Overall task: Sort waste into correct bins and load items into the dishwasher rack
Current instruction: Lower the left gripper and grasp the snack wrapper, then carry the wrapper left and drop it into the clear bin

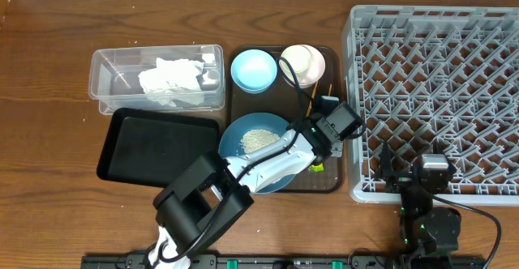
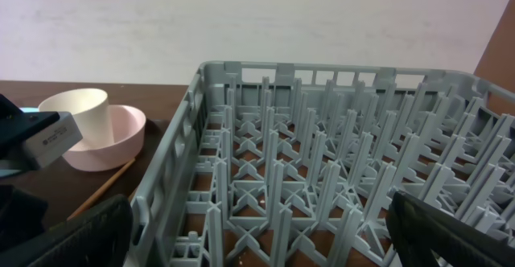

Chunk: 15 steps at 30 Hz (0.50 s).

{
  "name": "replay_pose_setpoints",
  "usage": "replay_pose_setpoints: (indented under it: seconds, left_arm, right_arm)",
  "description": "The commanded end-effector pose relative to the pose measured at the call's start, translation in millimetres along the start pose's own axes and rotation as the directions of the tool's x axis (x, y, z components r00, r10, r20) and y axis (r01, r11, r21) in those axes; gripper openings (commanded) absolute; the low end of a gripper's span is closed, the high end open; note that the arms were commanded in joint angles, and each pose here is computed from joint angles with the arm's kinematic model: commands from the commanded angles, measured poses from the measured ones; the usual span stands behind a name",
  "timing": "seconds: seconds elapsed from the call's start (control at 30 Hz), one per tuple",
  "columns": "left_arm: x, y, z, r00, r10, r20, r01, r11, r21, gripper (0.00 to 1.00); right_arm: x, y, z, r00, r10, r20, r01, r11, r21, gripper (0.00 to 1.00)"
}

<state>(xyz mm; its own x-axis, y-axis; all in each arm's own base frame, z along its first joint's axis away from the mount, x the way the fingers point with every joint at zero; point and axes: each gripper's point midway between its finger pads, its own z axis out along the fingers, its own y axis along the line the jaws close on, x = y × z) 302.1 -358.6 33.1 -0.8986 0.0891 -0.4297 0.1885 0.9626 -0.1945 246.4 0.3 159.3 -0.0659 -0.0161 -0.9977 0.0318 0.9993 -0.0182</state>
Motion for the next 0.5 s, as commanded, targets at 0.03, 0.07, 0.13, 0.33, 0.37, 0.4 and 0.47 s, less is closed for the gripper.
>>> replay_pose_setpoints:
  seconds: [0.03, 0.07, 0.13, 0.33, 0.37, 0.4, 0.47]
  left_arm:
    - [-24.3, -11.7, -24.3, 0.998, -0.005, 0.060, 0.003, 0.999, 0.048, 0.06]
    - [-29.7, -13.5, -30.6, 0.997, -0.002, 0.074, -0.002, 0.998, 0.058, 0.06]
    - [-44.8, -16.6, -48.3, 0.993, 0.011, 0.118, -0.021, 0.996, 0.084, 0.06]
    - [-98.7, 9.3, -103.7, 0.966, 0.013, 0.258, -0.040, 0.994, 0.102, 0.06]
    - [-108.3, 18.8, -111.3, 0.960, 0.012, 0.280, -0.039, 0.995, 0.093, 0.06]
    - [-118.5, 32.5, -119.4, 0.954, 0.004, 0.299, -0.029, 0.996, 0.079, 0.06]
    - [-131.7, 56.6, -127.0, 0.947, -0.029, 0.319, 0.013, 0.999, 0.052, 0.06]
  right_arm:
    - [1.3, 3.7, -0.1, 1.000, 0.004, -0.004, -0.004, 1.000, -0.014, 0.99]
    - [1.3, 3.7, -0.1, 1.000, 0.004, -0.004, -0.004, 1.000, -0.014, 0.99]
    - [1.3, 3.7, -0.1, 1.000, 0.004, -0.004, -0.004, 1.000, -0.014, 0.99]
    - [1.3, 3.7, -0.1, 1.000, 0.004, -0.004, -0.004, 1.000, -0.014, 0.99]
    - [1.3, 3.7, -0.1, 1.000, 0.004, -0.004, -0.004, 1.000, -0.014, 0.99]
    - [1.3, 3.7, -0.1, 1.000, 0.004, -0.004, -0.004, 1.000, -0.014, 0.99]
    - [1.3, 3.7, -0.1, 1.000, 0.004, -0.004, -0.004, 1.000, -0.014, 0.99]
